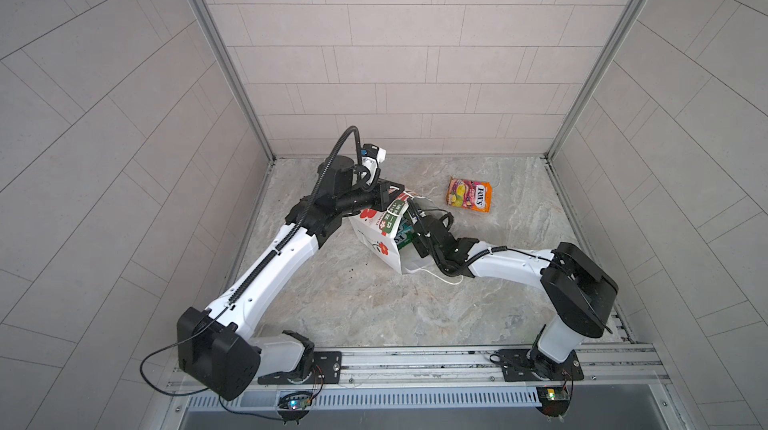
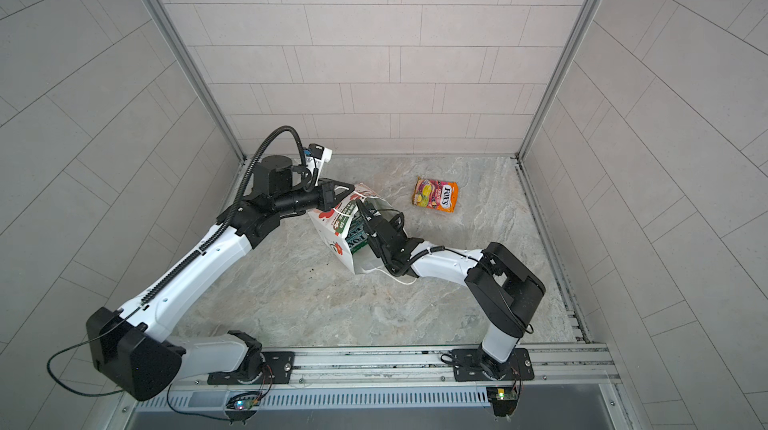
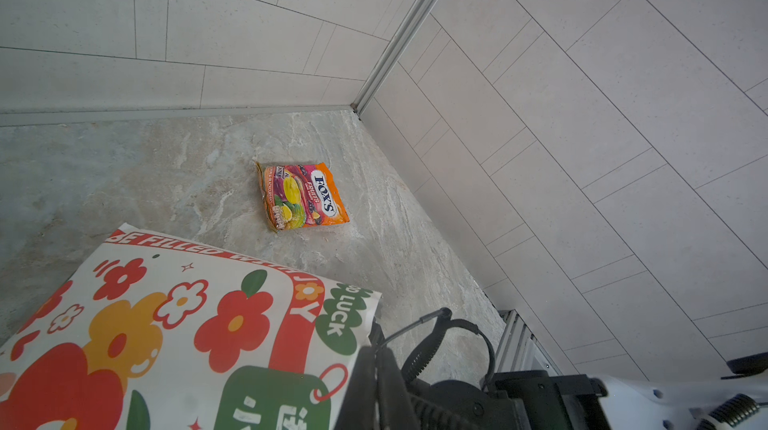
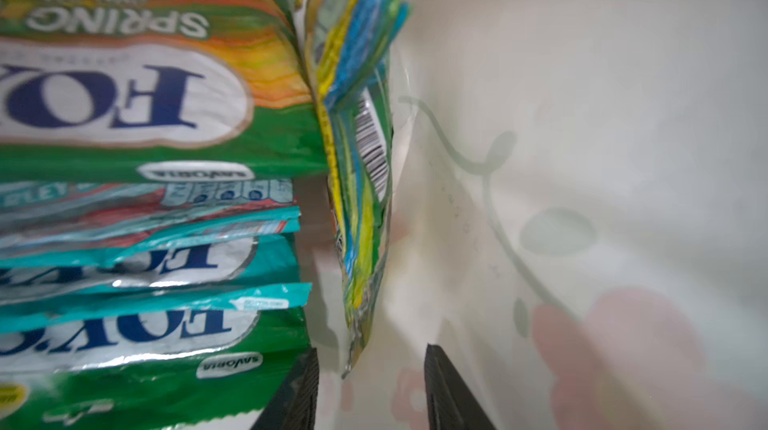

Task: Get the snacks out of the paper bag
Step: 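Close the right gripper on the yellow-striped packet inside the bag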

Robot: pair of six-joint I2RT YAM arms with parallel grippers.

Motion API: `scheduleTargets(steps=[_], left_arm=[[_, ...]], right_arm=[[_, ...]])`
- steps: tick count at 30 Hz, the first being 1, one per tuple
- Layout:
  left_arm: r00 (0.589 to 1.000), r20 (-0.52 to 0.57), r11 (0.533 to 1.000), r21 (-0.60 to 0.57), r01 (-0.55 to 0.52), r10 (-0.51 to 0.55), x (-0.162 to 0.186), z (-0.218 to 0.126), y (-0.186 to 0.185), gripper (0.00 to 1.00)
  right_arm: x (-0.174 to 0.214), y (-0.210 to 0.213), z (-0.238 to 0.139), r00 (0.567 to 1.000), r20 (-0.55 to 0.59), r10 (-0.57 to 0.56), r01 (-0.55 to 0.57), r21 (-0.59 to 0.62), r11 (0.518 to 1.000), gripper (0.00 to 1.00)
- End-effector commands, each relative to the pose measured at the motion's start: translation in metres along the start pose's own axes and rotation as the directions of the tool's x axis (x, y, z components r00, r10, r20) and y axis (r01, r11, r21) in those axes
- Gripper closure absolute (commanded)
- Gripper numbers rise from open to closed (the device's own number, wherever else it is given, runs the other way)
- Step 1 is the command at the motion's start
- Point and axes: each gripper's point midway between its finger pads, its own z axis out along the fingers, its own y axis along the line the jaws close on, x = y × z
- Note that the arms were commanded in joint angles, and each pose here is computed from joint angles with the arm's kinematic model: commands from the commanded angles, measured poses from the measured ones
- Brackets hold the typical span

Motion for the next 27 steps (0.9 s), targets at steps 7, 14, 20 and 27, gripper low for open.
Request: scheduleTargets(steps=[7,14,20,27], left_arm=[[0.998,0.061,0.999,0.037,-0.037,0.035,-0.019,-0.013,-0.016,1.0],[0.997,0.063,0.999,0.035,-0.038,0.036,-0.019,-0.013,-0.016,1.0],[0.997,0.064,0.999,0.02,-0.035,0.034,-0.018,-0.012,-0.012,1.0],[0.998,0.055,0.997,-0.069,-0.028,0.032,-0.016,-0.011,0.005,1.0]], right_arm=[[-0.012,0.011,0.026,1.0,0.01,0.007,-0.007,-0.022,1.0,0.55],[-0.014,0.014,0.042,1.0,-0.015,0.008,-0.009,-0.055,0.998,0.72],[-0.015,0.013,0.036,1.0,-0.006,0.014,-0.015,-0.092,0.996,1.0],[-0.023,0.009,0.002,0.998,0.045,0.038,-0.031,-0.152,0.988,1.0]])
